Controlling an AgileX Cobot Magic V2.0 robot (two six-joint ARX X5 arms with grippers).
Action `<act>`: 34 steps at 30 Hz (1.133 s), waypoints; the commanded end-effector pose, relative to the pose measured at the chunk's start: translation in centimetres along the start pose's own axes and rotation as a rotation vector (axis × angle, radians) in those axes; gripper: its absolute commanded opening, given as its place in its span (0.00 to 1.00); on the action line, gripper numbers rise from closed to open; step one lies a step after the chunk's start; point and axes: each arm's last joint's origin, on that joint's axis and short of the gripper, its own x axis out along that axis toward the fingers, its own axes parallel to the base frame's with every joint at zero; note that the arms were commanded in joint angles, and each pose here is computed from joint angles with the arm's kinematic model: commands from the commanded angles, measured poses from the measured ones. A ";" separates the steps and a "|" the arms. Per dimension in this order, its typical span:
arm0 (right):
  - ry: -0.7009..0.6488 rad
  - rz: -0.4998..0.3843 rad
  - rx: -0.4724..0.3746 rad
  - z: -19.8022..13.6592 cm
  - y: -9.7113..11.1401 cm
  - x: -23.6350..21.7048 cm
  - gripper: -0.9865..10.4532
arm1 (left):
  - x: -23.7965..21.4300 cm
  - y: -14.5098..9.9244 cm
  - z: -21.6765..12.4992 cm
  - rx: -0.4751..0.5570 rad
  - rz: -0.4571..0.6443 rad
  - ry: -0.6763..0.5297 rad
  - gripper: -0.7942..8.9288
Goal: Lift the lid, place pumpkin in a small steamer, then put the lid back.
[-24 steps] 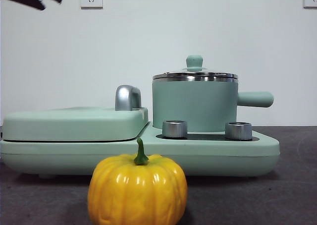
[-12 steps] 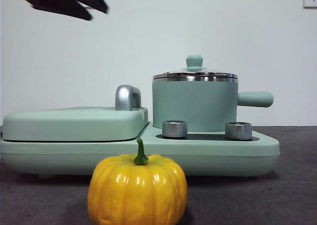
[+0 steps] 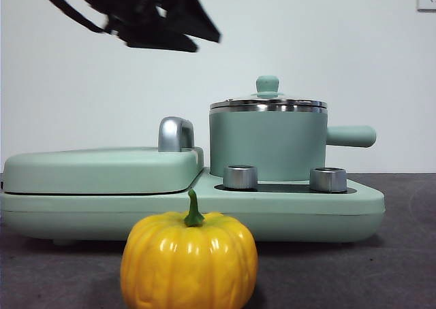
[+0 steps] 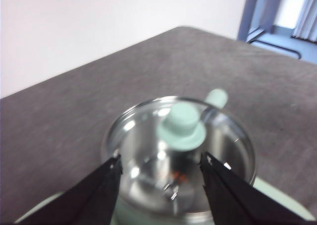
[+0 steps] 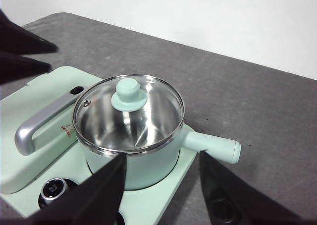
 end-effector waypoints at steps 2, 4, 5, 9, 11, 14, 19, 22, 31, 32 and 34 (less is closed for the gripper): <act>-0.021 0.000 0.006 0.6 0.1 -0.1 0.29 | 2.1 -0.6 0.2 0.000 -0.035 -0.020 0.35; -0.021 -0.001 0.005 0.6 0.0 -0.1 0.29 | 3.0 -0.8 -0.1 0.001 -0.046 -0.013 0.35; -0.021 -0.001 0.005 0.6 0.0 -0.1 0.29 | 3.4 -0.9 -0.1 0.001 -0.049 -0.012 0.35; -0.021 -0.001 0.005 0.6 0.0 -0.1 0.29 | 5.0 -0.7 -0.2 -0.003 -0.055 0.000 0.35; -0.020 -0.001 0.006 0.6 0.0 -0.1 0.29 | 5.6 -0.6 -0.1 -0.003 -0.056 0.001 0.35; -0.020 -0.005 0.006 0.6 0.0 -0.1 0.29 | 6.4 -0.6 0.1 -0.002 -0.060 -0.002 0.35; -0.019 -0.009 0.005 0.6 0.0 -0.1 0.29 | 7.4 -0.7 0.2 -0.001 -0.067 0.001 0.35; -0.014 -0.008 0.007 0.6 0.0 0.0 0.29 | 8.0 -0.7 0.2 0.000 -0.070 0.002 0.35; -0.010 -0.008 0.008 0.5 -0.1 0.1 0.29 | 9.7 -1.1 -0.2 0.004 -0.087 0.006 0.35; -0.008 -0.008 0.009 0.5 -0.1 0.2 0.29 | 9.8 -1.1 -0.3 0.004 -0.087 0.006 0.35; -0.006 -0.007 0.009 0.5 -0.1 0.2 0.29 | 10.1 -1.0 -0.6 0.002 -0.087 0.011 0.35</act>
